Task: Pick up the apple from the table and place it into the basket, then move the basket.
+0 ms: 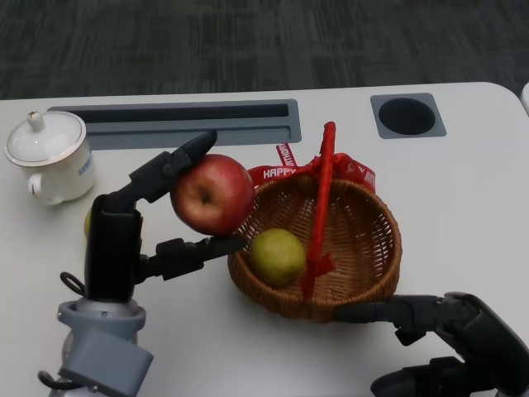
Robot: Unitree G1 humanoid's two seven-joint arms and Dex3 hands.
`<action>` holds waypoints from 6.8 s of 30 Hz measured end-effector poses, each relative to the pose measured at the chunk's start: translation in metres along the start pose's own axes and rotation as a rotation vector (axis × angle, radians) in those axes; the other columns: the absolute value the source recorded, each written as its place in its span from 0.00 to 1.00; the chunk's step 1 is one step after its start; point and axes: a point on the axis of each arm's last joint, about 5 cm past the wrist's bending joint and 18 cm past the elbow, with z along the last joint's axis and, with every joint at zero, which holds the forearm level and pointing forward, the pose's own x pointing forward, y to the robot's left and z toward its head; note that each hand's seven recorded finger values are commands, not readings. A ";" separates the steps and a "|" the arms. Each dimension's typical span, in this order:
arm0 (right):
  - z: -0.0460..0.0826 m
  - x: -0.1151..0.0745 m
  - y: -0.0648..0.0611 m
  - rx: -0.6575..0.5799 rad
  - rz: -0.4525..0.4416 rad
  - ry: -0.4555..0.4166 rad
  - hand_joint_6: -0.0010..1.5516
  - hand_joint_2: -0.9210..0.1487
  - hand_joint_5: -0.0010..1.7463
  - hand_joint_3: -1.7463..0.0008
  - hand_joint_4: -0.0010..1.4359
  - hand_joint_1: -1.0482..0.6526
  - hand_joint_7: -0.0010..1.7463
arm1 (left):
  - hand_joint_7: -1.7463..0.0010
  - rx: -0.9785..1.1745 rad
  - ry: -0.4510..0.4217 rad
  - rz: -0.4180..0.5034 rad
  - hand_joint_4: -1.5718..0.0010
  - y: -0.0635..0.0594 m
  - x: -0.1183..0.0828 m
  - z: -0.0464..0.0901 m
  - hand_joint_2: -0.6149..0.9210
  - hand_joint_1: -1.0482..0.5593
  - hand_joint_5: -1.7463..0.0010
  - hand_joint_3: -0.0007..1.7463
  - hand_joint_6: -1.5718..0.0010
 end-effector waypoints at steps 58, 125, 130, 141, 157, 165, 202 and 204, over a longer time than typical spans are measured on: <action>0.013 0.017 -0.038 -0.175 -0.024 -0.133 0.48 0.02 0.00 1.00 0.58 0.32 0.00 | 0.98 -0.075 0.068 -0.421 0.69 0.041 -0.002 0.006 0.90 0.26 0.96 0.01 0.70; -0.024 0.074 -0.053 -0.680 0.659 0.216 0.49 0.00 0.00 0.91 0.63 0.22 0.00 | 0.99 -0.045 0.086 -0.286 0.40 0.064 -0.038 0.028 0.88 0.34 0.98 0.00 0.49; -0.024 0.088 -0.051 -0.705 0.647 0.213 0.48 0.00 0.00 0.91 0.61 0.26 0.00 | 0.99 -0.036 0.076 -0.266 0.39 0.063 -0.038 0.029 0.88 0.34 0.98 0.00 0.48; -0.025 0.108 -0.050 -0.694 0.569 0.312 0.53 0.00 0.02 0.84 0.67 0.41 0.01 | 0.99 -0.026 0.035 -0.180 0.37 0.057 -0.047 0.032 0.88 0.34 0.98 0.00 0.46; -0.032 0.134 -0.050 -0.815 0.401 0.614 0.54 0.00 0.01 0.88 0.70 0.44 0.00 | 0.99 0.029 0.013 -0.116 0.36 0.059 -0.082 0.048 0.89 0.32 0.99 0.00 0.45; -0.033 0.138 -0.057 -0.884 0.324 0.739 0.55 0.00 0.01 0.92 0.72 0.45 0.00 | 0.99 0.071 0.023 -0.097 0.37 0.061 -0.115 0.068 0.91 0.33 0.99 0.00 0.44; -0.026 0.125 -0.097 -0.766 0.074 0.982 0.23 0.11 0.00 0.99 0.27 0.07 0.00 | 1.00 0.013 0.095 -0.102 0.36 0.055 -0.149 0.103 0.85 0.38 1.00 0.00 0.44; -0.026 0.126 -0.098 -0.772 0.081 0.976 0.20 0.09 0.00 0.99 0.24 0.05 0.00 | 1.00 0.010 0.090 -0.109 0.36 0.053 -0.147 0.100 0.85 0.39 0.99 0.00 0.43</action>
